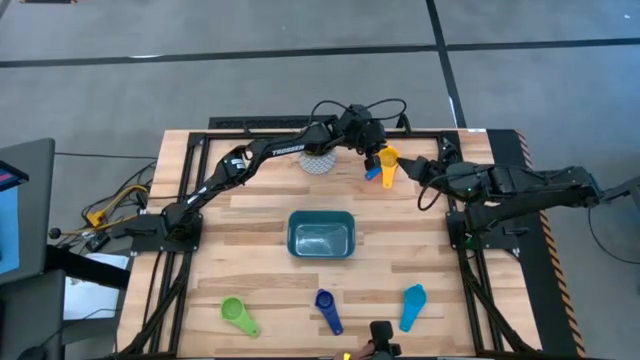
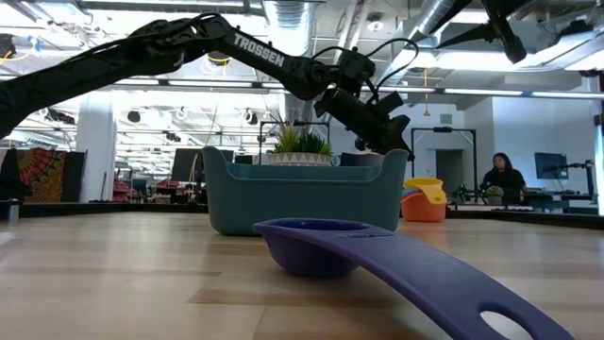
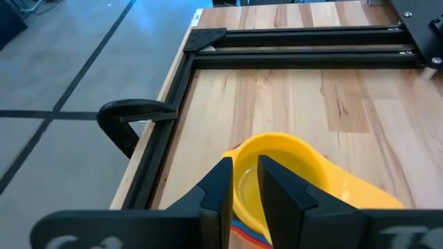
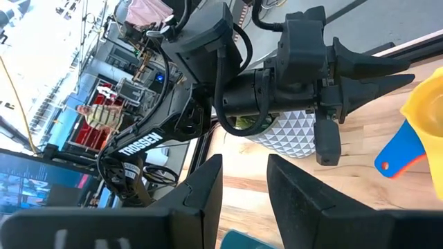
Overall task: Nest measuring cups in basket
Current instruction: Stack the yellow measuring cup on top of the blue measuring cup
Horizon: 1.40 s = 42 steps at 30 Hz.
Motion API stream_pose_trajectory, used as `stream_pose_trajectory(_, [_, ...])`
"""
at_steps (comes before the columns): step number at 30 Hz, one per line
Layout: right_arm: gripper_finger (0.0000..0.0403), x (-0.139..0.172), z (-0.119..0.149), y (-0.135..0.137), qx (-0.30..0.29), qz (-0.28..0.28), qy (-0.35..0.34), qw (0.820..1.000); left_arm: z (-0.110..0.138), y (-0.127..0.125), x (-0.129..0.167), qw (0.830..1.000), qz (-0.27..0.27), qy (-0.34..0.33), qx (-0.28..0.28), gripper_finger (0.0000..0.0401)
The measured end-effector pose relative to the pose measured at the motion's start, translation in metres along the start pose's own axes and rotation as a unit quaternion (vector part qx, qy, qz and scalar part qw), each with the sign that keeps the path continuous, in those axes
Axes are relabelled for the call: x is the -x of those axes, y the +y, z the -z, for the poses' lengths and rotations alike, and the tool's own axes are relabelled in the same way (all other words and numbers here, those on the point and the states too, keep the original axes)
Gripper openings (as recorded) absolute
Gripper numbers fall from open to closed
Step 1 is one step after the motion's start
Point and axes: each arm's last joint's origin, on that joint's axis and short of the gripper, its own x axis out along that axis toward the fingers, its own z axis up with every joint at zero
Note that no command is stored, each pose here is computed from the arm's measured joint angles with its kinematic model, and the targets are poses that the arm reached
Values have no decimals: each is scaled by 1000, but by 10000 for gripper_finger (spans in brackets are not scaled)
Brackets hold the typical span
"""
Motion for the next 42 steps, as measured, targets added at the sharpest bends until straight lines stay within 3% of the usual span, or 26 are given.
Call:
stream_pose_trajectory(4, [139, -3, 3, -1, 10, 11, 3, 1000, -2, 0, 2, 1000, 3, 16, 10, 59])
stream_pose_trajectory(8, [139, -14, 11, -19, 45, 105, 12, 993, -7, 2, 11, 998, -15, 56, 14, 59])
stream_pose_trajectory(13, [130, -24, 13, -55, 75, 288, 12, 955, -4, 2, 19, 994, -19, 104, 26, 59])
stream_pose_trajectory(17, [109, -35, 3, -68, 94, 359, 19, 928, -10, 3, 27, 992, -18, 119, 41, 59])
stream_pose_trajectory(27, [37, -90, -49, -87, 154, 332, 104, 925, -47, 11, 66, 993, -23, 101, 49, 59])
stream_pose_trajectory(30, [11, -108, -61, -99, 157, 295, 152, 930, -57, 17, 79, 993, -28, 98, 51, 59])
stream_pose_trajectory(35, [14, -134, -67, -121, 139, 241, 198, 940, -68, 26, 96, 994, -37, 89, 53, 59])
stream_pose_trajectory(42, [7, -156, -69, -147, 137, 264, 212, 931, -74, 29, 110, 993, -38, 101, 46, 59])
